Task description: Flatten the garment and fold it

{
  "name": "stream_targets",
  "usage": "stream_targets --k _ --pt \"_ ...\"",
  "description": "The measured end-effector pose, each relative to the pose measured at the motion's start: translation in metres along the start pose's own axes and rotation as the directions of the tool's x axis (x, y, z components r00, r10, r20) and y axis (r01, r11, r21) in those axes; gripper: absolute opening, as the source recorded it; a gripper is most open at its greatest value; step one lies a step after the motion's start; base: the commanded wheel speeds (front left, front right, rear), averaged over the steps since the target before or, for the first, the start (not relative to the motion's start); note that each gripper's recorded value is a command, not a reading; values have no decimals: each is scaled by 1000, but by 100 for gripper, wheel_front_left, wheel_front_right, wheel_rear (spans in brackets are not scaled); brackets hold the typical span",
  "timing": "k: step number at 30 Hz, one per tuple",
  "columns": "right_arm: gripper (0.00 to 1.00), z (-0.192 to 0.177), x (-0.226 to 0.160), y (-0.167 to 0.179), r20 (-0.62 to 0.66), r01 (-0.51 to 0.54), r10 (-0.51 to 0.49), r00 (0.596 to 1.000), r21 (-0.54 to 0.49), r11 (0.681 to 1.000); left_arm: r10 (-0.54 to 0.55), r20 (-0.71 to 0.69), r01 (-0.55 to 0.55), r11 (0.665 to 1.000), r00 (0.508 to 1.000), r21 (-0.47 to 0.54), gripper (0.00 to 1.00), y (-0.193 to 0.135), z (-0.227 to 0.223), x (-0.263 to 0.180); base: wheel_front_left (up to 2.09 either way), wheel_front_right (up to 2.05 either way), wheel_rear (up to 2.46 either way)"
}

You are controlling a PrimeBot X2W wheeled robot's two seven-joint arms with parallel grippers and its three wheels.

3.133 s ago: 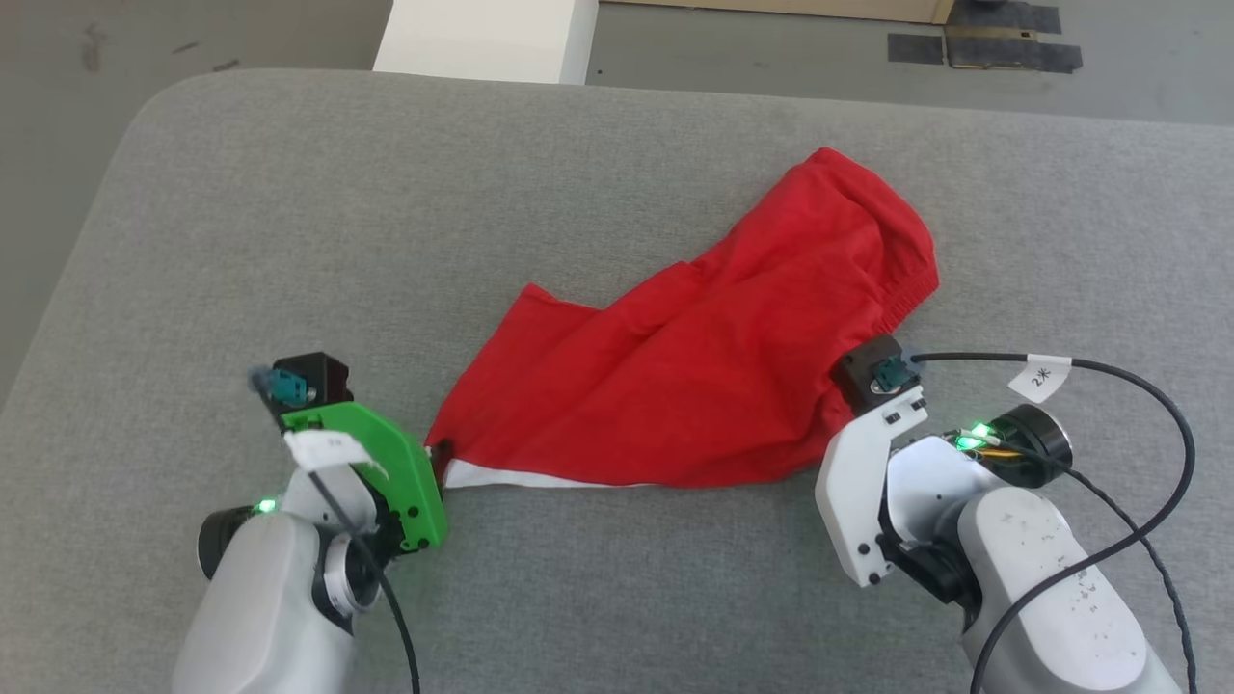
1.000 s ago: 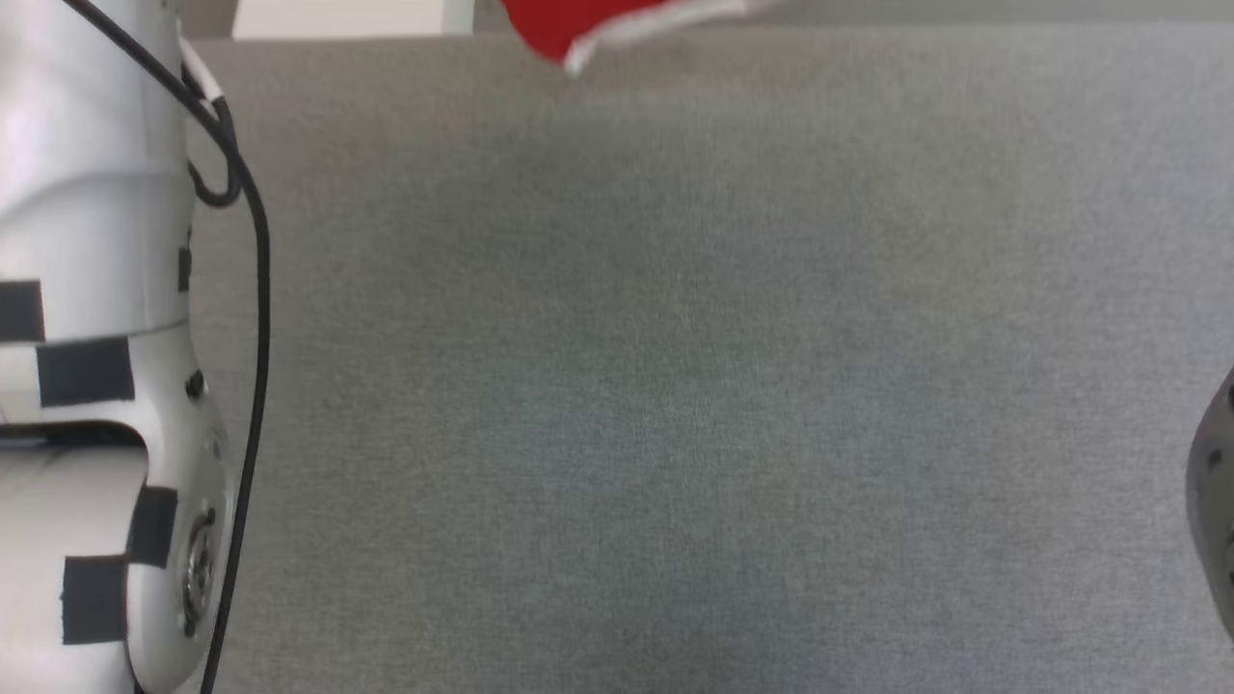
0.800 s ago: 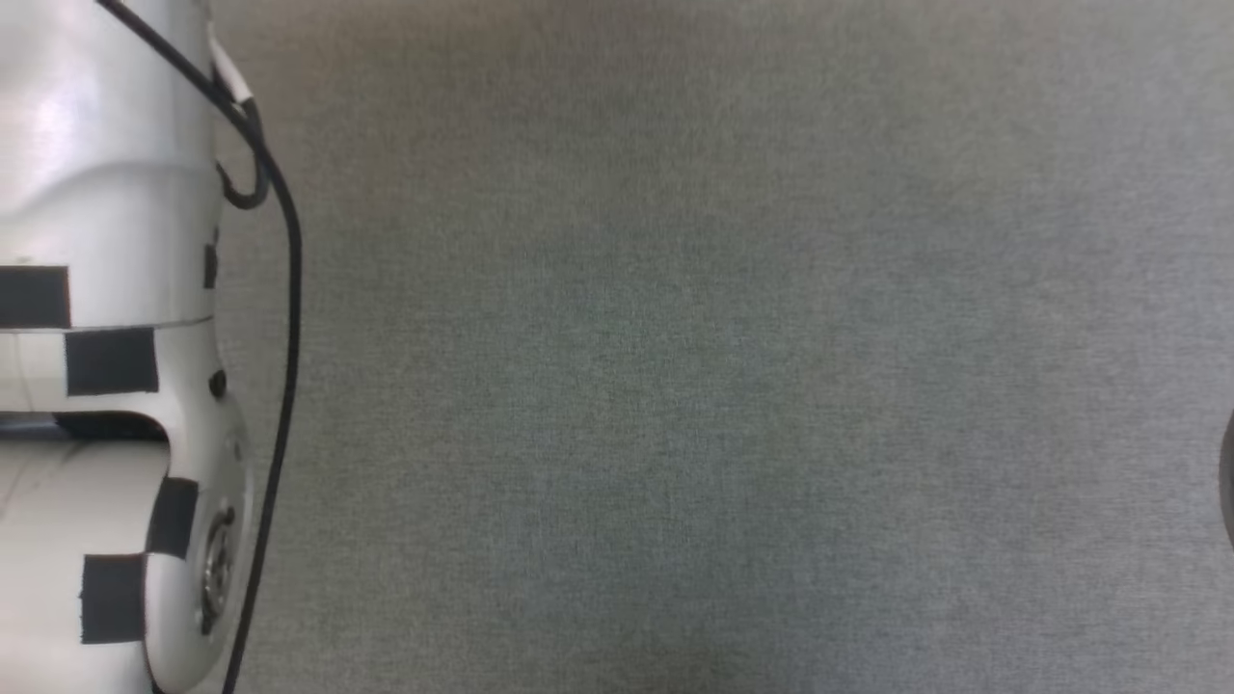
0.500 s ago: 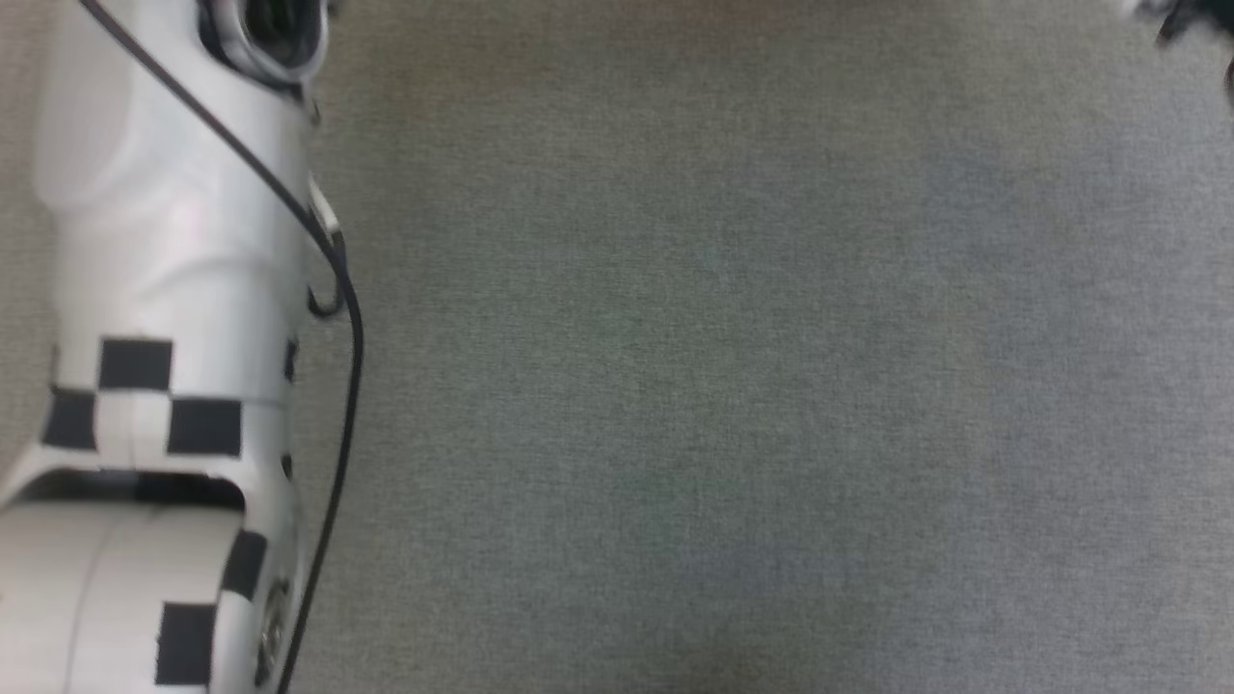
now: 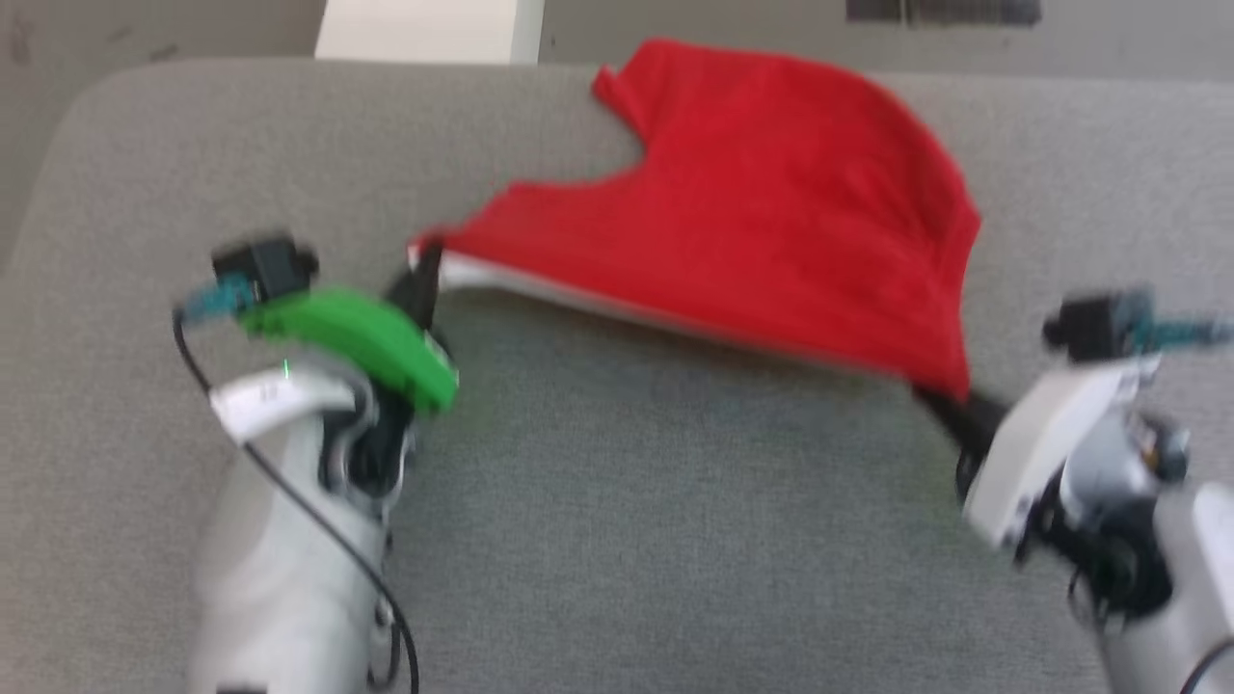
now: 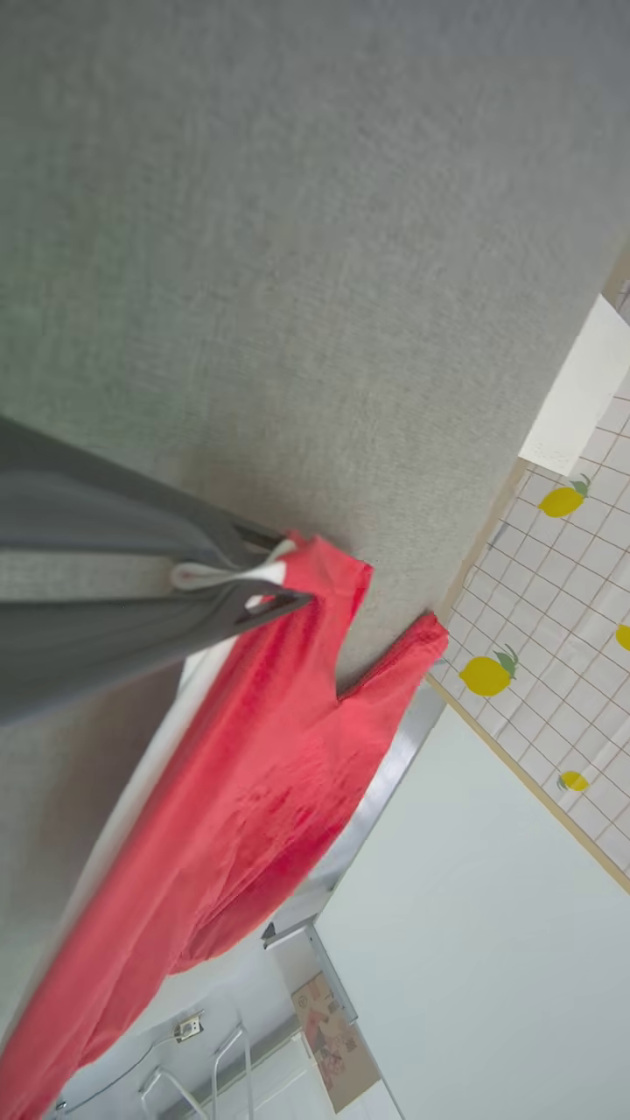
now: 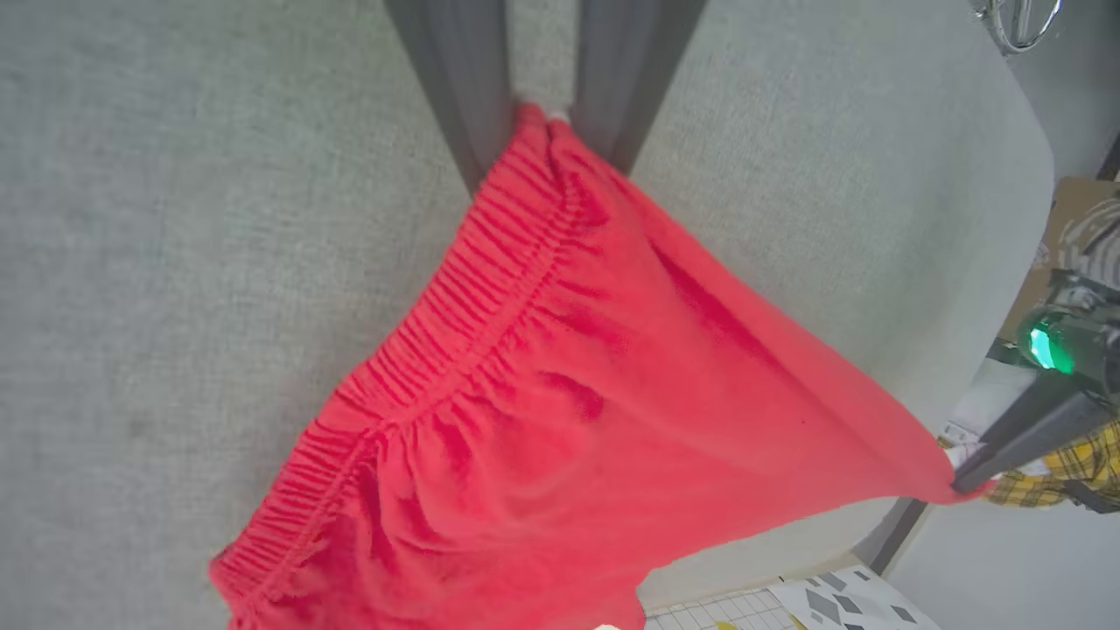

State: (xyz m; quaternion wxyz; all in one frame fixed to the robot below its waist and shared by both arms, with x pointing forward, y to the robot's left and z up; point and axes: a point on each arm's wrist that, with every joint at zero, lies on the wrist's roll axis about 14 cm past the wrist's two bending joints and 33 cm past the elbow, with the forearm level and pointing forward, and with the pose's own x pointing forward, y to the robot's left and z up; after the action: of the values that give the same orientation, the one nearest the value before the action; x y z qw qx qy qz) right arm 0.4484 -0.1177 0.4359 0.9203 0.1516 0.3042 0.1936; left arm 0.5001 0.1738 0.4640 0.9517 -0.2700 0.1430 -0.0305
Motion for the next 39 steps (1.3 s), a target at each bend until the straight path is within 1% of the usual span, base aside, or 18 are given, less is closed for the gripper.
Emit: stream_targets --k 2,5,9,12,15,18,23,25,31,36,39 --pt "0 -26 -18 7 -29 2 -1 1000 46 999 35 -28 -36 999 999 -30 0 9 -17 -25 0 0 0" --pt "0 -55 -41 18 -49 7 -2 999 106 994 90 -67 -95 993 994 -72 0 23 -40 -60 0 0 0" --pt "0 -84 -66 30 -72 18 -8 997 150 989 166 -101 -176 979 981 -99 0 40 -62 -101 0 0 0" --pt "0 -100 -84 37 -93 30 -16 996 149 988 214 -129 -228 967 968 -109 0 48 -76 -129 0 0 0" --pt "0 -112 -96 45 -114 28 -11 993 155 987 251 -143 -266 958 957 -102 0 54 -82 -148 0 0 0" --pt "0 -115 -103 50 -112 26 -8 994 161 987 253 -112 -265 958 961 -108 0 52 -75 -156 0 0 0" --pt "0 -107 -104 51 -98 28 -13 995 159 987 225 -62 -231 968 972 -100 0 40 -57 -149 0 0 0" --pt "0 -104 -102 50 -100 27 -11 995 160 987 200 -40 -203 975 979 -91 0 31 -45 -136 0 0 0" --pt "0 -81 -87 45 -76 21 -10 997 148 989 84 6 -84 996 996 -13 0 -7 -5 -80 0 0 0" --pt "0 -60 -71 34 -54 31 -23 998 149 988 0 -9 0 998 1000 59 0 -38 9 -30 0 0 0" --pt "0 -53 -61 28 -52 35 -28 998 156 987 -33 -29 35 995 999 90 0 -51 12 -3 0 0 0"
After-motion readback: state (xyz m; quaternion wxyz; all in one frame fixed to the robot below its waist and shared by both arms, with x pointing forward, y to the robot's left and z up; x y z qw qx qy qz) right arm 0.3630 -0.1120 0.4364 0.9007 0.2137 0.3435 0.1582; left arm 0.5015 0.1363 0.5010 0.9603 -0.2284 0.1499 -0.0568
